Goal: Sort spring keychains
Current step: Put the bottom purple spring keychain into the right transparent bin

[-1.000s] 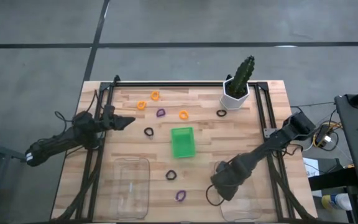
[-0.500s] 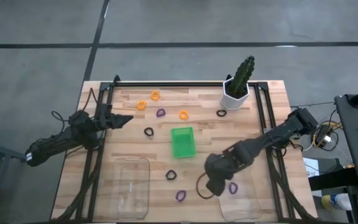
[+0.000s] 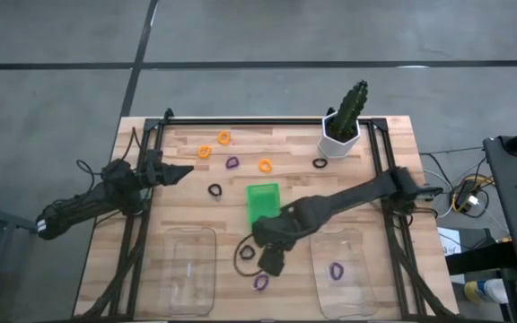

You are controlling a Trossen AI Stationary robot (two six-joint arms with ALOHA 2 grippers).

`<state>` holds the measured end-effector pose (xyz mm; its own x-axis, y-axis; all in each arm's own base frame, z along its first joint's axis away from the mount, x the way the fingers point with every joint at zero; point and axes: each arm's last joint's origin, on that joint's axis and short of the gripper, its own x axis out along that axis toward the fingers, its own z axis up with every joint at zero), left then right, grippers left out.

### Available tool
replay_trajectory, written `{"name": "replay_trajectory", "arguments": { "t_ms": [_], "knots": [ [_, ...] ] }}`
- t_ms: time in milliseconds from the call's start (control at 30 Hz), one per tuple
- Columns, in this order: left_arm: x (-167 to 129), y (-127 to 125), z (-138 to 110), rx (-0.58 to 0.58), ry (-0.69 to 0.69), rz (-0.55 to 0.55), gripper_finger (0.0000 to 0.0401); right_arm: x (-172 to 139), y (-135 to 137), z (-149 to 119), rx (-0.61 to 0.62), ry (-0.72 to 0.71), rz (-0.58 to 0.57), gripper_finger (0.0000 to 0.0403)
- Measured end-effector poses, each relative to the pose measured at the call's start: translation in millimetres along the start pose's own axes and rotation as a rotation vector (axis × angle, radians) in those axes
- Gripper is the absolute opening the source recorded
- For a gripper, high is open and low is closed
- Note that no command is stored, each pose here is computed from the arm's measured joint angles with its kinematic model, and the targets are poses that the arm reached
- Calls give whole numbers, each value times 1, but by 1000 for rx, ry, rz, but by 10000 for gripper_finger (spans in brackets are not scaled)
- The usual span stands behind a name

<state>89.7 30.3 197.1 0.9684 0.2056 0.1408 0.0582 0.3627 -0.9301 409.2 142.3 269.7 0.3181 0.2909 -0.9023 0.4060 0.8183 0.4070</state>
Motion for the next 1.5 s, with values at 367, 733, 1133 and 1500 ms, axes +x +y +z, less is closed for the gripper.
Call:
{"name": "replay_trajectory", "arguments": {
  "t_ms": [367,733,1133,1500],
  "knots": [
    [0,0,0,-14,-13,6,122,84,23,16,-14,156,-148,180],
    [0,1,0,-25,-12,6,122,127,27,1,-34,221,-194,187],
    [0,1,0,-25,-11,6,122,156,25,-6,-82,220,-235,155],
    [0,1,0,-26,-14,8,122,147,23,-5,-99,211,-262,12]
  ]
}}
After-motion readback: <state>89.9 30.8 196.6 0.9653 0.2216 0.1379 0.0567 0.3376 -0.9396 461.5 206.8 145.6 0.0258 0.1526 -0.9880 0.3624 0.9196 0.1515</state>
